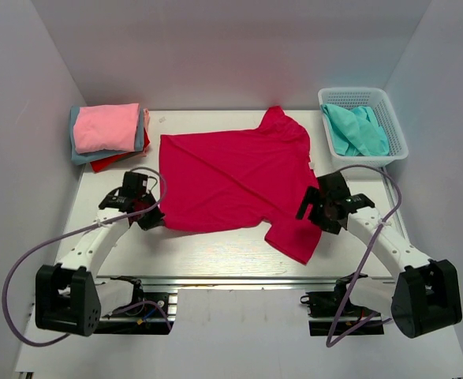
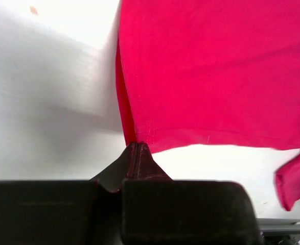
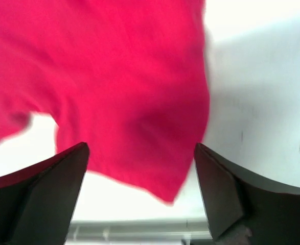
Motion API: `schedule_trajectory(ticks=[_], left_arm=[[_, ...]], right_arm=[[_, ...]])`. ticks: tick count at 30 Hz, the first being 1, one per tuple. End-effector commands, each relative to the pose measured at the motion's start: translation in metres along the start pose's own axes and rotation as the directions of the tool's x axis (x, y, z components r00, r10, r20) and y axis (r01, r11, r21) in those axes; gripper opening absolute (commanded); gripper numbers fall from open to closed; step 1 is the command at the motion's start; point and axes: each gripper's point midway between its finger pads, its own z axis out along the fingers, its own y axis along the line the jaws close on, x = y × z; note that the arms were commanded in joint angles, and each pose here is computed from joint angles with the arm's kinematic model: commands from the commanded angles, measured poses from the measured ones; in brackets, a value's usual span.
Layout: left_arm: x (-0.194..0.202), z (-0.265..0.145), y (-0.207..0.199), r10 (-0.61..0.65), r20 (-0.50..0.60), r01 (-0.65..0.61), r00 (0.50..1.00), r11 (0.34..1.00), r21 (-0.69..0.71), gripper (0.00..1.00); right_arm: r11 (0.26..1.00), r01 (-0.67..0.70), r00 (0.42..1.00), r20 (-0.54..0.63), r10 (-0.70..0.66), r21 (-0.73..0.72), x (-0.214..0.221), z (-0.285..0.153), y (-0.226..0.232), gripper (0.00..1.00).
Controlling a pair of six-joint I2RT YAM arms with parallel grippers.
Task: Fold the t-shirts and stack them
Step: Grap the side of the flattened tshirt closest away from the robot with both arms
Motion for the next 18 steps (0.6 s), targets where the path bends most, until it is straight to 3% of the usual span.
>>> schedule_trajectory(ticks=[1, 6, 11, 14, 16, 18], left_arm=[[-0.015, -0.022, 0.005, 0.023, 0.075, -0.02, 0.997, 0.999, -0.047, 0.0], [-0.018, -0.02, 0.01, 0.005, 0.085, 0.0, 0.996, 0.999, -0.053, 0.0], [-0.014, -0.02, 0.006, 0.012, 0.08, -0.01, 0.997, 0.999, -0.032, 0.0], [-0.012, -0.022, 0.005, 0.012, 0.084, -0.011, 0.996, 1.0, -0.016, 0.0], [-0.012, -0.022, 0.006, 0.022, 0.084, -0.02, 0.996, 1.0, -0.017, 0.0], [-0.012, -0.022, 0.006, 0.022, 0.084, -0.02, 0.996, 1.0, -0.017, 0.0]], right_arm=[[0.995, -0.053, 0.982, -0.178, 0.068, 0.088, 0.047, -0.012, -0.02, 0.87], [0.993, -0.028, 0.944, -0.323, 0.063, 0.111, 0.08, -0.009, -0.025, 0.82], [1.0, -0.012, 0.917, -0.399, 0.022, 0.027, 0.099, -0.002, -0.013, 0.71], [1.0, 0.012, 0.86, -0.511, 0.004, 0.028, 0.124, -0.001, -0.017, 0.69], [0.999, 0.017, 0.849, -0.528, 0.003, 0.032, 0.131, 0.001, -0.02, 0.69], [0.999, 0.018, 0.84, -0.543, 0.0, 0.029, 0.136, 0.006, -0.02, 0.63]])
